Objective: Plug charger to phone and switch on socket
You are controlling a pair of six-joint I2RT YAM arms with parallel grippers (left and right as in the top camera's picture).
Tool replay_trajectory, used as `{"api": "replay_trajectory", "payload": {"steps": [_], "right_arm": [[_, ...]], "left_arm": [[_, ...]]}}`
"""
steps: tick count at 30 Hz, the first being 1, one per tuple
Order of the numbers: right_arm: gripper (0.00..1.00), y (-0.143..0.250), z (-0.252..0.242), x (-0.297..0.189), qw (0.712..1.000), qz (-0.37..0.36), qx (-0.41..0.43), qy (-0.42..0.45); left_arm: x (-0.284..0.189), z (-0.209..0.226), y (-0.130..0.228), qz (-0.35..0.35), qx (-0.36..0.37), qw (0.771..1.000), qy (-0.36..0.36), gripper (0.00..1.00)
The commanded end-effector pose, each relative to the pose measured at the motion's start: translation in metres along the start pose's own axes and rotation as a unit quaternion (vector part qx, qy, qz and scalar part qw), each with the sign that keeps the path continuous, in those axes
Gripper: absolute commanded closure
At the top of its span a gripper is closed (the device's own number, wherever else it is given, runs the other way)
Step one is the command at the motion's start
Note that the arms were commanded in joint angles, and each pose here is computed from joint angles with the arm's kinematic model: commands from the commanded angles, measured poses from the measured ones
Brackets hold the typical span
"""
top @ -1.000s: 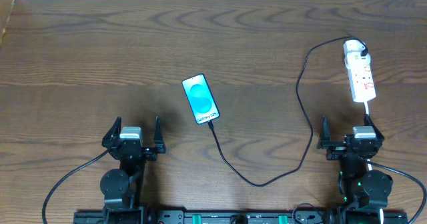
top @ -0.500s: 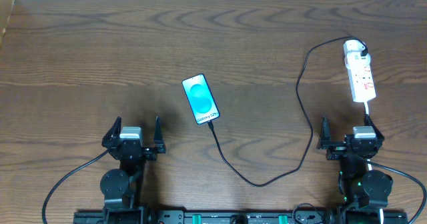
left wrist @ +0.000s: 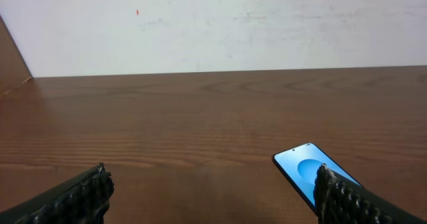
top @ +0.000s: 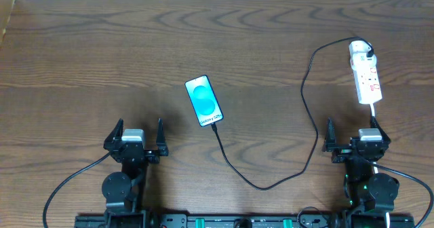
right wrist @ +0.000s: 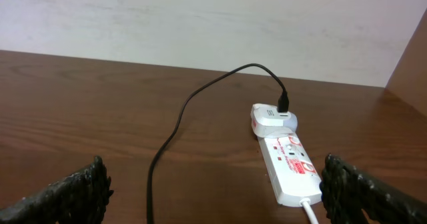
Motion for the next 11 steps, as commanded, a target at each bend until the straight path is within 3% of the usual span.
{"api": "replay_trajectory", "payload": {"steps": [1, 11], "right_arm": [[0.01, 0.0009, -0.0015, -0.0001, 1.000, -0.001, 0.006, 0.004], [0.01, 0.0009, -0.0015, -0.0001, 1.000, -0.001, 0.006, 0.004]], "left_arm": [[0.0002, -0.0032, 0.0118, 0.022, 0.006, 1.000, 0.009, 0.03], [0.0002, -0.0032, 0.0118, 0.022, 0.006, 1.000, 0.009, 0.03]]}}
Point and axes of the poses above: each gripper's point midway between its finger pads, its own x axis out along the fingers, its own z axis along the line the jaws close on, y = z × x, the point moved 4 cm from there along -x, back along the fingers, and after that the axes turned 9 degrees about x, right-handed, at the moved point
